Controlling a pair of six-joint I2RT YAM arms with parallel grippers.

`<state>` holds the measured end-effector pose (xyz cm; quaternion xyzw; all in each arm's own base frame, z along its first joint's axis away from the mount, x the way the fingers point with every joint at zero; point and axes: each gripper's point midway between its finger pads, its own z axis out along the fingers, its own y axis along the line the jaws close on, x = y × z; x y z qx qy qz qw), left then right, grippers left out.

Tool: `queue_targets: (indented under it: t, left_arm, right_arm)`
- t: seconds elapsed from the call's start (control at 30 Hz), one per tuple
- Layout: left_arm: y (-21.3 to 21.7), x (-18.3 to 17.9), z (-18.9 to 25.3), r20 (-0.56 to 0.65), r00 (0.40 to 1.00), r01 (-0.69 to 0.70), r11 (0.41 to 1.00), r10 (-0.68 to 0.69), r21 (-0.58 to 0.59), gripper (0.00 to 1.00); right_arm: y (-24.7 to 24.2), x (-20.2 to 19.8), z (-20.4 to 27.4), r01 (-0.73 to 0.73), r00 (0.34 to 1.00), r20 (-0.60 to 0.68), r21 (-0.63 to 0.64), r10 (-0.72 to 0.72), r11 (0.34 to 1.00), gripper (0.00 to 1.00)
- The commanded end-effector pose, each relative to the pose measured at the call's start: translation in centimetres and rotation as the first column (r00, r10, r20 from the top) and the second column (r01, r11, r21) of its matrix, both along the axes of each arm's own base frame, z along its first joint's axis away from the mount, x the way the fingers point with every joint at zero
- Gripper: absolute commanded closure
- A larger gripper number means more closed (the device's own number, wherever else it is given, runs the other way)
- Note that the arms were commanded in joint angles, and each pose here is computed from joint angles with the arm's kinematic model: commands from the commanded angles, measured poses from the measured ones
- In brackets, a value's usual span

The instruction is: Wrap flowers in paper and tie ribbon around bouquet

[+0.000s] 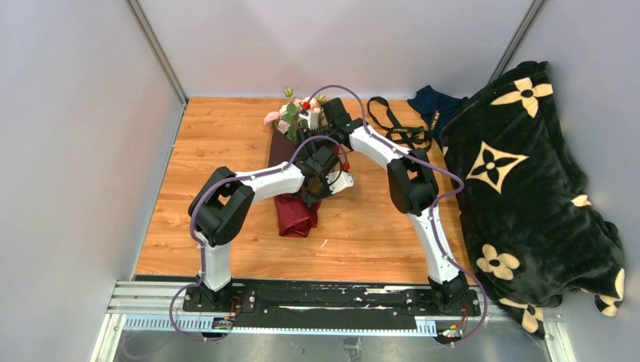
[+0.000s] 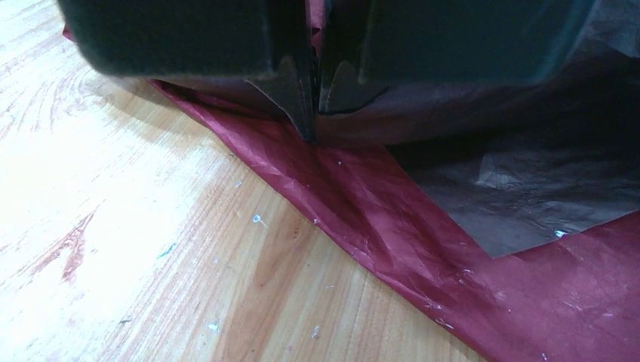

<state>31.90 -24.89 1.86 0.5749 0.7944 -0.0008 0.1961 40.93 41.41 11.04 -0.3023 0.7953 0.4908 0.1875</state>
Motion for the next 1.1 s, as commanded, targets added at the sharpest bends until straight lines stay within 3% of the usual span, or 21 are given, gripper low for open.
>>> queue_targets:
  t: [0.0, 0.17, 0.27, 0.37, 0.43, 0.53, 0.6, 0.83, 0.97, 1.07]
  left_arm:
    - [0.5, -0.5, -1.3, -0.009, 1.000, 0.021, 0.999, -0.020, 0.038, 0.92]
    - [0.4, -0.3, -1.2, -0.002, 1.000, 0.019, 0.999, -0.019, 0.036, 0.92]
    - [0.5, -0.3, -1.1, 0.000, 1.000, 0.020, 0.999, -0.020, 0.040, 0.92]
    - [0.4, -0.4, -0.8, 0.001, 1.000, 0.023, 0.999, -0.023, 0.035, 0.88]
    - [0.2, -0.6, 0.1, -0.005, 1.000, 0.031, 0.999, -0.031, 0.021, 0.78]
    - [-0.8, -0.3, 3.4, 0.013, 0.998, 0.059, 0.998, -0.059, -0.028, 0.54]
    - [-1.6, -0.8, 5.8, -0.004, 0.996, 0.089, 0.993, -0.089, -0.073, 0.44]
    - [-2.8, -2.7, 14.6, 0.003, 0.989, 0.147, 0.958, -0.151, -0.245, 0.34]
    - [0.5, -0.6, 18.6, -0.030, 0.999, -0.044, 0.913, 0.034, -0.405, 0.28]
    - [4.7, 2.9, 19.2, -0.159, 0.949, -0.314, 0.798, 0.271, -0.515, 0.27]
  right_arm:
    - [0.3, -0.8, 0.9, -0.057, 0.998, -0.006, 0.032, 0.058, 0.998, 0.40]
    - [0.3, -0.8, -0.3, -0.042, 0.999, -0.024, 0.013, 0.043, 0.999, 0.56]
    - [0.1, -0.2, -0.5, -0.012, 1.000, -0.004, -0.011, 0.012, 1.000, 0.82]
    - [-0.2, 0.4, -0.7, 0.012, 1.000, 0.010, -0.020, -0.011, 1.000, 0.99]
    - [-0.8, 1.2, -0.9, 0.036, 0.999, 0.013, -0.017, -0.036, 0.999, 1.00]
    - [-1.7, 2.2, -1.4, 0.071, 0.997, -0.012, 0.000, -0.071, 0.997, 1.00]
    - [-2.2, 2.8, -1.8, 0.086, 0.996, -0.023, 0.004, -0.086, 0.996, 1.00]
    - [-2.7, 2.9, -3.0, 0.099, 0.994, -0.042, 0.004, -0.099, 0.995, 1.00]
    - [-2.7, 2.9, -2.6, 0.102, 0.994, -0.033, 0.009, -0.102, 0.995, 1.00]
    - [-2.7, 2.9, -2.3, 0.102, 0.994, -0.025, 0.010, -0.102, 0.995, 1.00]
